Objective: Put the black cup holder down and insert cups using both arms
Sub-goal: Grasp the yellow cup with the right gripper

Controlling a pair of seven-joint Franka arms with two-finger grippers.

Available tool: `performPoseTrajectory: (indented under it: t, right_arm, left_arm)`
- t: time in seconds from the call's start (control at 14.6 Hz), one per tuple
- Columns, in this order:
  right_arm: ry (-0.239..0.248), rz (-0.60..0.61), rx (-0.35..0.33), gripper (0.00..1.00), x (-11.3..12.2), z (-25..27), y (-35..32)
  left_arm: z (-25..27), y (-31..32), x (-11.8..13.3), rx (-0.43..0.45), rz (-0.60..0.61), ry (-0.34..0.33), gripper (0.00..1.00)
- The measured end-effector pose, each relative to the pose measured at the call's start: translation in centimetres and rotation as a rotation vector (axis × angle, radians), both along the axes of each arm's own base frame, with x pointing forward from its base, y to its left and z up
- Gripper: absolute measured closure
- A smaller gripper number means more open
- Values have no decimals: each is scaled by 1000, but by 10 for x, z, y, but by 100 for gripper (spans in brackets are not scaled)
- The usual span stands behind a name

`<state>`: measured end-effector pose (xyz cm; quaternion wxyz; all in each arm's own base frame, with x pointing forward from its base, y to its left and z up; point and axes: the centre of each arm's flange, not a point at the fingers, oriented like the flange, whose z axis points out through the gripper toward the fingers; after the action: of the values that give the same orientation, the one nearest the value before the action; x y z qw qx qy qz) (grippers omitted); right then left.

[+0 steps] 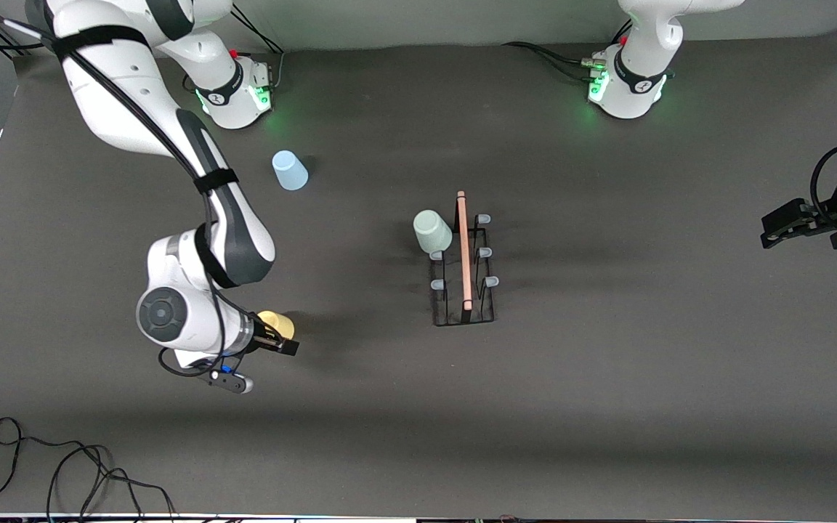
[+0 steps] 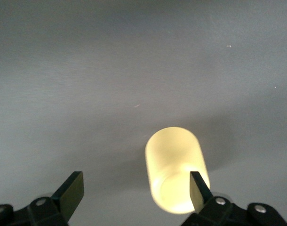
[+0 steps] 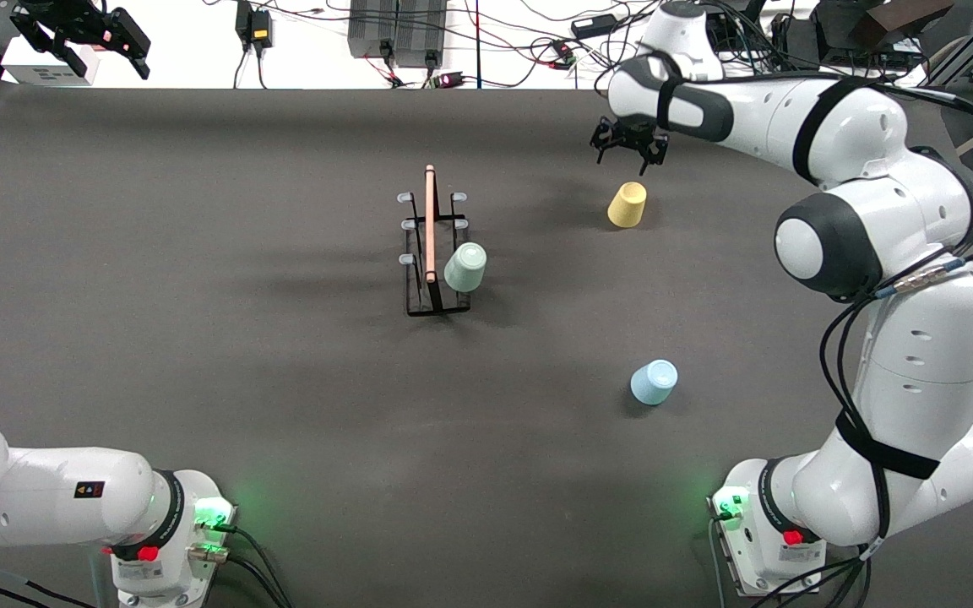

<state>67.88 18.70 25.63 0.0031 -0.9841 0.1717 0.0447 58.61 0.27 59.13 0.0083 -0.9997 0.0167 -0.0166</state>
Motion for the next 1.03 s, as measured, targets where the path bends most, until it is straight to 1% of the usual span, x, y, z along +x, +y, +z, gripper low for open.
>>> performPoseTrajectory:
  t: [0.14,0.27,0.62,0.89,1.03]
  right_arm:
    - [-3,22,-7,0,-8,-21,-7]
    - [-17,30,-9,0,-14,-35,-12]
    - [-10,45,-14,1,-22,-44,-17]
    - [33,55,-24,1,-29,-30,-24]
    - [42,57,-24,0,-34,-27,-25]
  left_arm:
    - [0,0,0,0,0,3,0]
    - [0,0,0,0,0,4,0]
    - [-1,0,0,0,0,5,0]
    - [-1,0,0,0,0,5,0]
    - [-1,0,0,0,0,5,0]
